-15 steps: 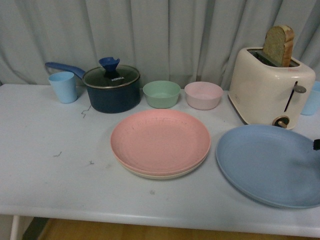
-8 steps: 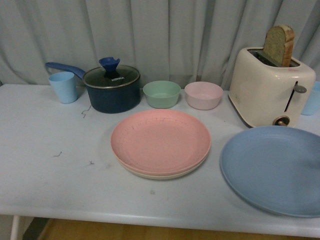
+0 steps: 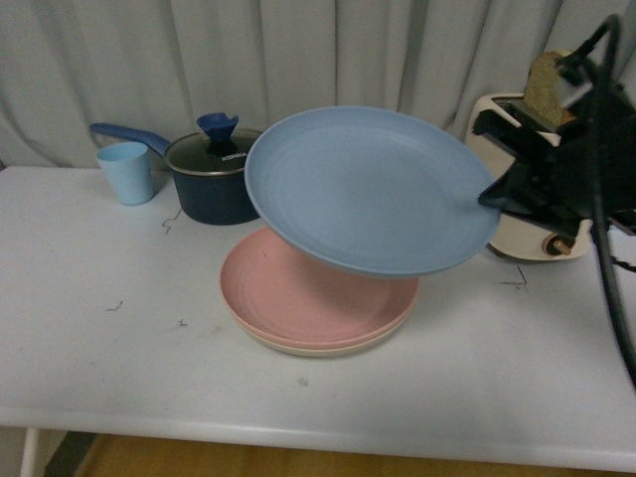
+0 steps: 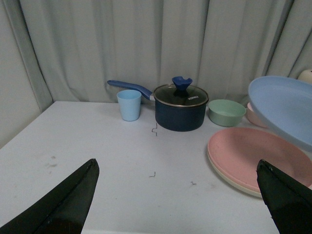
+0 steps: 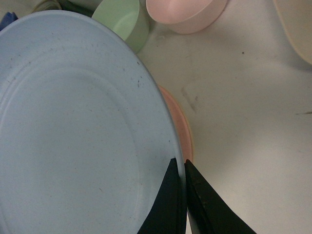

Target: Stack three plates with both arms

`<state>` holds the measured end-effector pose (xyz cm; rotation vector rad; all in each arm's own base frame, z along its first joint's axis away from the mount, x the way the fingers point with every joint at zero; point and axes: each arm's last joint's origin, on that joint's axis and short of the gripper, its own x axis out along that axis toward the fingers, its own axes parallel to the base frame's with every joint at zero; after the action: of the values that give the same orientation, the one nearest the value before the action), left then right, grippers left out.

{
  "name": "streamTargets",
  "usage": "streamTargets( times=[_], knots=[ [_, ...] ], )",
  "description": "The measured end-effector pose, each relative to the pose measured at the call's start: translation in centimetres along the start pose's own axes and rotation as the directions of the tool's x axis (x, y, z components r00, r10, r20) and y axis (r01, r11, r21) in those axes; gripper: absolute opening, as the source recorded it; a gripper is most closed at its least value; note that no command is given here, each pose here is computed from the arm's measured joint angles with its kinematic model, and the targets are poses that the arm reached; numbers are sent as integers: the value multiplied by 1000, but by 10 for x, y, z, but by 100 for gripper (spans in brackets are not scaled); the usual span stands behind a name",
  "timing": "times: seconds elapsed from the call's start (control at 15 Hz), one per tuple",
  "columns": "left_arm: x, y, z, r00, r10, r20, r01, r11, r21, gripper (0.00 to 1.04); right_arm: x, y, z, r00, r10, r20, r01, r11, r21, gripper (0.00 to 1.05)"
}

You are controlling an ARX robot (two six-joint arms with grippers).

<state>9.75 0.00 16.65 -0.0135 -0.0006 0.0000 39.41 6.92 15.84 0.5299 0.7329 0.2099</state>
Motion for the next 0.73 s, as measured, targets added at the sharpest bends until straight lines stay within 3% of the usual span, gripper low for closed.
streamTargets(
  times=[0.2,0.33,0.73],
  knots=[
    [0,0,0,1000,0,0,0,1000,0,98,36,17,-7,998,-49,-50,48,999,-5,2],
    [0,0,0,1000,0,0,0,1000,0,98,68,20,-34,979,-120,-164,117,993,-29,2],
    [0,0,0,1000,0,0,0,1000,0,98,76,21,-32,977,-140,-162,138,990,-29,2]
  ],
)
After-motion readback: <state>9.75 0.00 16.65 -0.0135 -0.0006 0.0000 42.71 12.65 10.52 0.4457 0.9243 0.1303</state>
